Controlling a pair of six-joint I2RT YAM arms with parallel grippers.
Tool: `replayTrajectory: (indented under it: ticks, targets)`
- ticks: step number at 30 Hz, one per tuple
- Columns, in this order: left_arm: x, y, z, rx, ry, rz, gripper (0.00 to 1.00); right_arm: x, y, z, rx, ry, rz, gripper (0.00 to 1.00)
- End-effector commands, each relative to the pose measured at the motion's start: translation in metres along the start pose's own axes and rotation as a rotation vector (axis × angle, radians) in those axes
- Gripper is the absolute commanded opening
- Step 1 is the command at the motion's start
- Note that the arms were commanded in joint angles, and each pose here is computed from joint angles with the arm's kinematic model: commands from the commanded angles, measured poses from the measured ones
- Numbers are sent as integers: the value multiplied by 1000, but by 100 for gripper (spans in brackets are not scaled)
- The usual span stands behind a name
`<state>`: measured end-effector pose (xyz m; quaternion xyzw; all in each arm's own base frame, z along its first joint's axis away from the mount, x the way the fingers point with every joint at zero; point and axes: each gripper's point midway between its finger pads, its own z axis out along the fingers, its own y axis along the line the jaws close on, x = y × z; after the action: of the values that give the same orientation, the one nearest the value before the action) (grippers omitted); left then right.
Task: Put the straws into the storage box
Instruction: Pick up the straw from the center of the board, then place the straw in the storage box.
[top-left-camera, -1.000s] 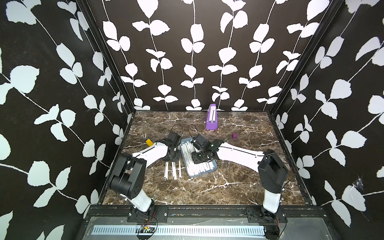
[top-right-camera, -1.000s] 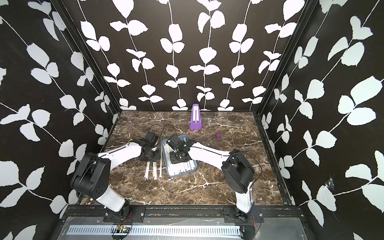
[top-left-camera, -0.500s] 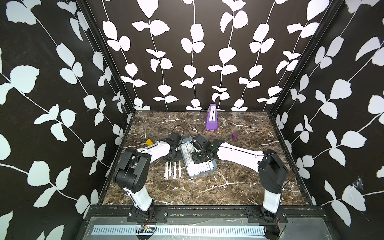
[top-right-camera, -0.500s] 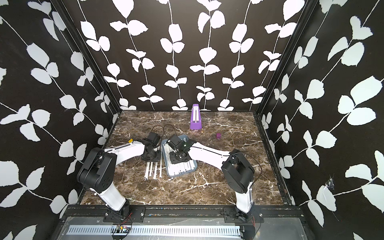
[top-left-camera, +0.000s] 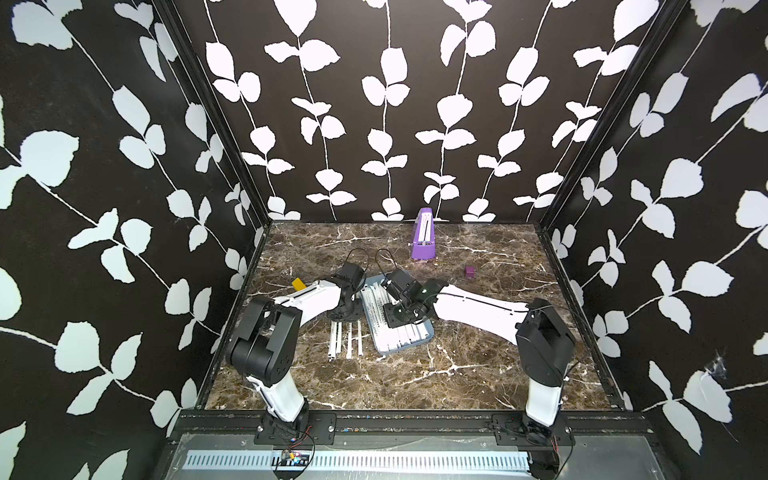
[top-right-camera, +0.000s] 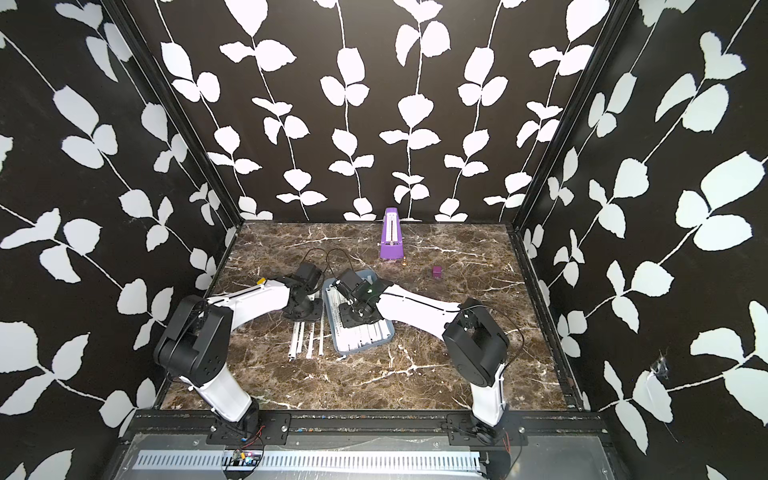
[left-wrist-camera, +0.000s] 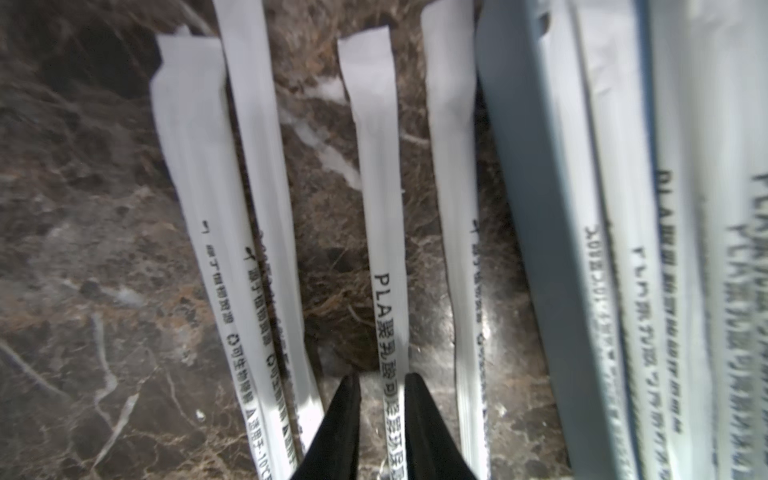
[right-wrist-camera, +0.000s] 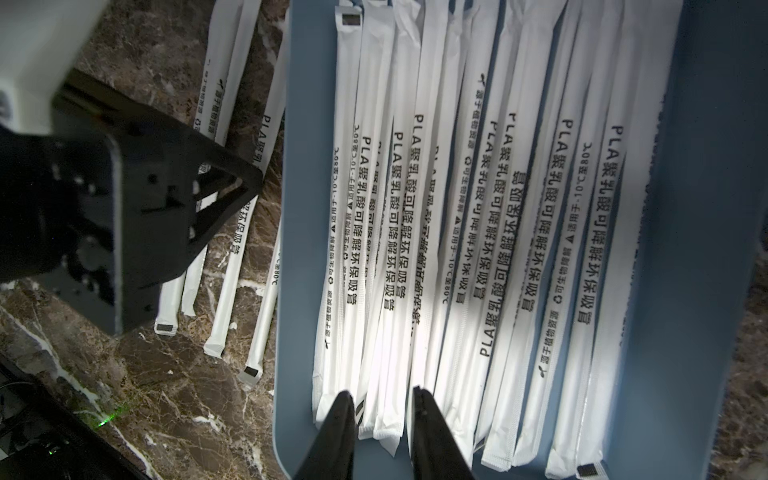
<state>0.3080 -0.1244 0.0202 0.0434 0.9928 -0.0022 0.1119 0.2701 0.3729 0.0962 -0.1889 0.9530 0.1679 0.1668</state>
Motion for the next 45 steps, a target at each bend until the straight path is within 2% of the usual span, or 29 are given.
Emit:
replayTrajectory:
  ticks: [1, 8, 11, 15, 19, 22, 26, 30, 34, 38, 39, 45]
  targets:
    - [6, -2, 9, 3, 24, -7, 21, -3, -5, -2, 9, -18, 2, 27]
    - [13, -1, 7, -2, 32, -25, 7, -4, -7, -2, 9, -23, 6, 27]
    - [7, 6, -11, -32, -10, -51, 0, -8, -9, -6, 10, -36, 9, 27]
    - [-8, 19, -44, -81, -106, -110, 0, -12, -16, -11, 18, -45, 12, 26]
    - [-21, 22, -77, -53, -217, -211, 0, -15, -29, -20, 31, -52, 29, 27]
    - [-35, 1, -98, 71, -300, -291, 0, -19, -53, -33, 47, -73, 69, 27]
    - [-58, -60, -113, 206, -377, -305, 0, -22, -93, -48, 76, -104, 140, 26]
    - [-75, -103, -99, 263, -396, -332, 0, -27, -122, -64, 105, -130, 181, 26]
    - [-90, -126, -79, 261, -399, -332, 0, -26, -133, -70, 106, -139, 199, 27]
    - [-101, -147, -58, 244, -343, -291, 0, -21, -133, -66, 98, -127, 200, 26]
    - [-94, -162, -54, 247, -323, -257, 0, -20, -133, -64, 96, -123, 201, 26]
    - [-81, -183, -27, 285, -247, -283, 0, -12, -135, -56, 88, -111, 215, 27]
